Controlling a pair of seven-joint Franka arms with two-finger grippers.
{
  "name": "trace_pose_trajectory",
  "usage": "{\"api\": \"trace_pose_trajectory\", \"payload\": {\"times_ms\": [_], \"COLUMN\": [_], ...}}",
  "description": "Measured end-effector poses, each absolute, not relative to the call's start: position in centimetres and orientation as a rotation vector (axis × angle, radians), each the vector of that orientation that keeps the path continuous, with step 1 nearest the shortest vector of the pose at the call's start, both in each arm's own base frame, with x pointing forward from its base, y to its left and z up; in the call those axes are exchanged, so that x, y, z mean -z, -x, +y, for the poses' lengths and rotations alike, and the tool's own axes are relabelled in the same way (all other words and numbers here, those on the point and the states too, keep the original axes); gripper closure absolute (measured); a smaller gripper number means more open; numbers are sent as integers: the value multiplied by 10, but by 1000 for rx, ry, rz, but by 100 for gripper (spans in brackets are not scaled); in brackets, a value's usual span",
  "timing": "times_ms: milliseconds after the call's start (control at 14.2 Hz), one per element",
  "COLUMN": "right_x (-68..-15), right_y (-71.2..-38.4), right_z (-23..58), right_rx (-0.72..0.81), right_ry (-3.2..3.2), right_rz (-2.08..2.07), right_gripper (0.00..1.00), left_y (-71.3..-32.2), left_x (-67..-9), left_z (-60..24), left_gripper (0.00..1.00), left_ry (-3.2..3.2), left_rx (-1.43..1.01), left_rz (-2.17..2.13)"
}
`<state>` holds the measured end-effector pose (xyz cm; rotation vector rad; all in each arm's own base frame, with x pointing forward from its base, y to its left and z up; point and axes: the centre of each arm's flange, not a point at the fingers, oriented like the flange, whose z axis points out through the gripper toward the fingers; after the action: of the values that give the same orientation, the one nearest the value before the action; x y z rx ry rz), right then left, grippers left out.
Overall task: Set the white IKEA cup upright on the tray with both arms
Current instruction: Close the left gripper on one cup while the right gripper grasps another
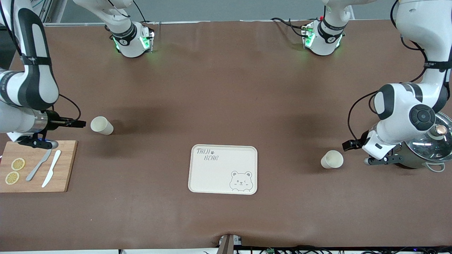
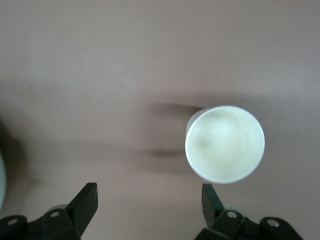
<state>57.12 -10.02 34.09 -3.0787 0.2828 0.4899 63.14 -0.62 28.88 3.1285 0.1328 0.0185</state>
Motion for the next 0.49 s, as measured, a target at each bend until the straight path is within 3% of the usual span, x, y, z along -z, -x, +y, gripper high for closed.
{"api": "trace_pose_trajectory", "payload": {"times_ms": [282, 493], "right_x": [-299, -273], "right_y": [-544, -527], "right_z": [-101, -101], "right_rx": [-449, -383], "right_ry": [3084, 3095], "right_rz": [295, 304], "right_gripper": [0, 14], "left_y": [-637, -642], "left_x": [-280, -275], "left_z": [-15, -22], "left_gripper": [10, 14], "left_ry": [-3109, -3104], "left_rx": [-30, -31], "left_rz": [133, 121]}}
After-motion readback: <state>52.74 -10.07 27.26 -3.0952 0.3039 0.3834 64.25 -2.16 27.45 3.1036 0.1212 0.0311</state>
